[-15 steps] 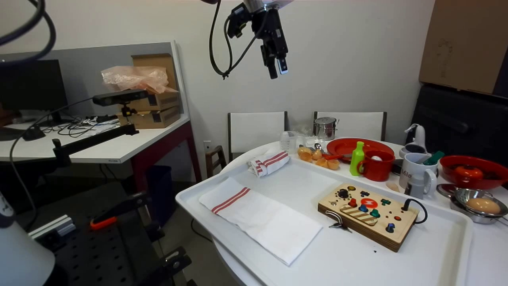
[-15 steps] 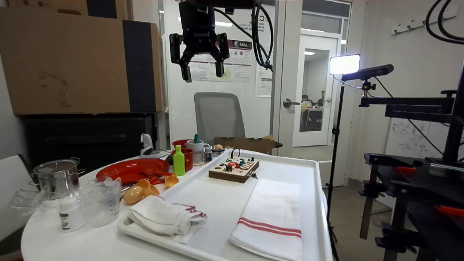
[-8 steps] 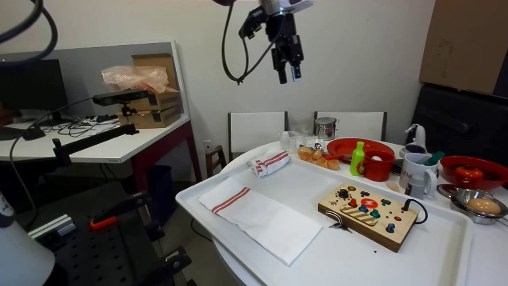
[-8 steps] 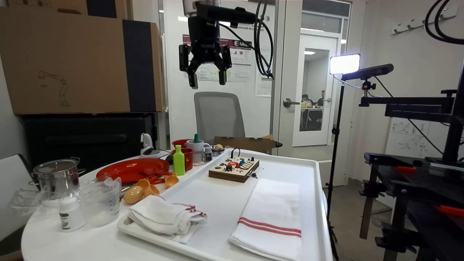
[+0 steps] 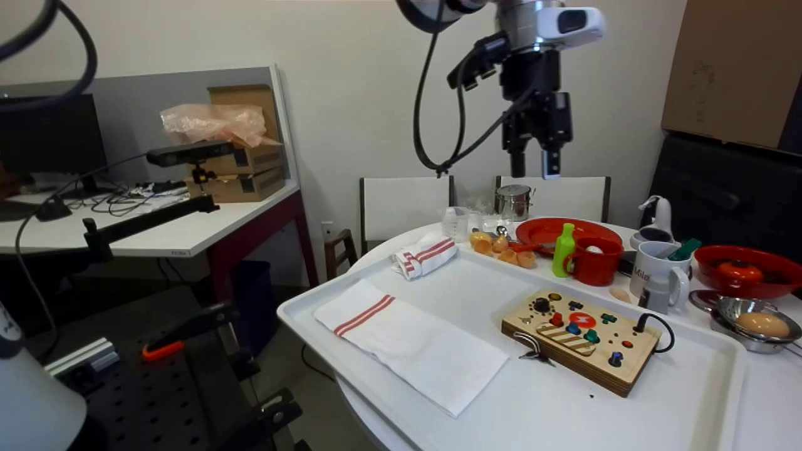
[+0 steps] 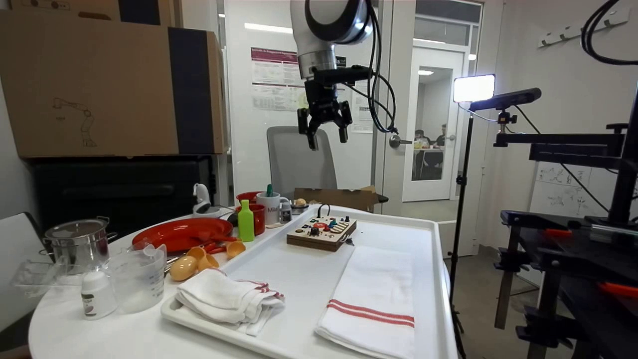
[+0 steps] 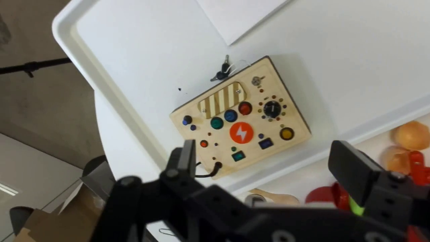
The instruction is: Press the orange button on the right side of the wooden board then fold the white and red tea towel
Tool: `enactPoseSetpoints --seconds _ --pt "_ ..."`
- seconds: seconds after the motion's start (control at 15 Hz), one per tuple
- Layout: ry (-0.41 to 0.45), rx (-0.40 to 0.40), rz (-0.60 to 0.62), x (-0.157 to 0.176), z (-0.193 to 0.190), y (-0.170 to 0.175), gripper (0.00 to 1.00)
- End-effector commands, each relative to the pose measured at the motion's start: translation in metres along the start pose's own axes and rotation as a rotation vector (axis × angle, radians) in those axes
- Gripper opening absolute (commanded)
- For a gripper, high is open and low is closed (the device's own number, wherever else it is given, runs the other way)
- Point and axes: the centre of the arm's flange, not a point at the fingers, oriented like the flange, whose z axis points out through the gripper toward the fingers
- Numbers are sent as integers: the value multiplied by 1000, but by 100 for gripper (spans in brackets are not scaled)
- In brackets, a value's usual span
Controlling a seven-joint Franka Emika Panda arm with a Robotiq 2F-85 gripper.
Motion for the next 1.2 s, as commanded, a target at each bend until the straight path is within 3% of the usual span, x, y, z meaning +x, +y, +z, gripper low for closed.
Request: enactPoseSetpoints --seconds 0.0,0.07,0.67,0.93,1.13 --pt "-35 -6 75 29 22 18 100" --pt "-19 -10 43 12 16 19 100" --pt "-28 -9 40 21 26 23 100" --pt "-65 61 -62 47 44 37 100" --pt "-89 94 -73 71 62 55 100"
